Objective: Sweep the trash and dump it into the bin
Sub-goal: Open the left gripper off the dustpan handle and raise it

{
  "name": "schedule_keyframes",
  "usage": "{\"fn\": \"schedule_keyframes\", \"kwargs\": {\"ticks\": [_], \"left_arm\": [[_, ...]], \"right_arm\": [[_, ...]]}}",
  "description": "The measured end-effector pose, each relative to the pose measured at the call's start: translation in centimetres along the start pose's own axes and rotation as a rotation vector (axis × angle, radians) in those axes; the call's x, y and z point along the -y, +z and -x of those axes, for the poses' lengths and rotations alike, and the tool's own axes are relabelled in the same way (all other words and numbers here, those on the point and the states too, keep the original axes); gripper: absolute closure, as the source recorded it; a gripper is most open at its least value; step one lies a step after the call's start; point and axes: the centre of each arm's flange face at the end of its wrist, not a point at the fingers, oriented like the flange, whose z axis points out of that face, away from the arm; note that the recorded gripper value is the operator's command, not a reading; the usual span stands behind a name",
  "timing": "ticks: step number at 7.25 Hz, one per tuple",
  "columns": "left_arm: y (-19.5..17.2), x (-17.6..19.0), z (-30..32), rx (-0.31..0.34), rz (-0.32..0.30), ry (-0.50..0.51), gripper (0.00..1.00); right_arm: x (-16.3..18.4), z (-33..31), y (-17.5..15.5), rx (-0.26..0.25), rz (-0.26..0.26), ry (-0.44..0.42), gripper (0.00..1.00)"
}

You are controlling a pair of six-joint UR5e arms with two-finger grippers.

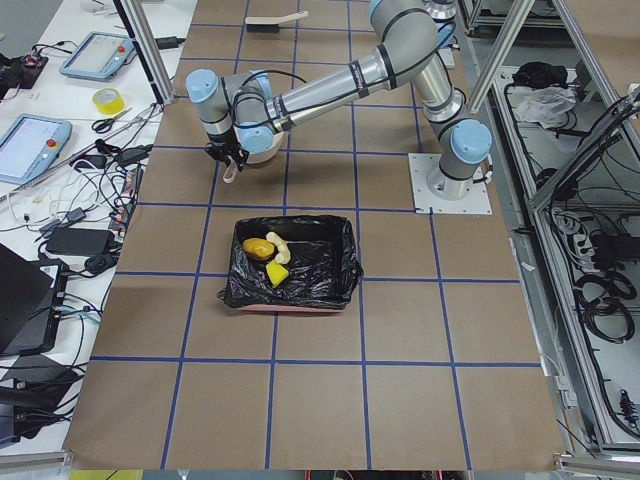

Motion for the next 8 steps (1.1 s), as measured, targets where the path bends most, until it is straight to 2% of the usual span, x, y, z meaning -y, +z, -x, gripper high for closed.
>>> {"fn": "schedule_keyframes", "kwargs": {"ticks": [5,6,8], "left_arm": [[1.8,1.3,-0.1,-0.019,-0.003,-0.106,1.0],[1.8,1.2,-0.1,-0.013,0.0,-0.117,1.0],[1.9,0.9,0.1,-0.006,0.01,-0.122,1.0]], "right_arm": [[-0.1,-0.1,0.4,-0.009,0.01,-0.002,0.0],[-0.1,-0.1,1.0,-0.01,0.021,-0.003,0.0],[-1.2,0.0,3.4,-0.014,0.077,-0.003,0.0]]}}
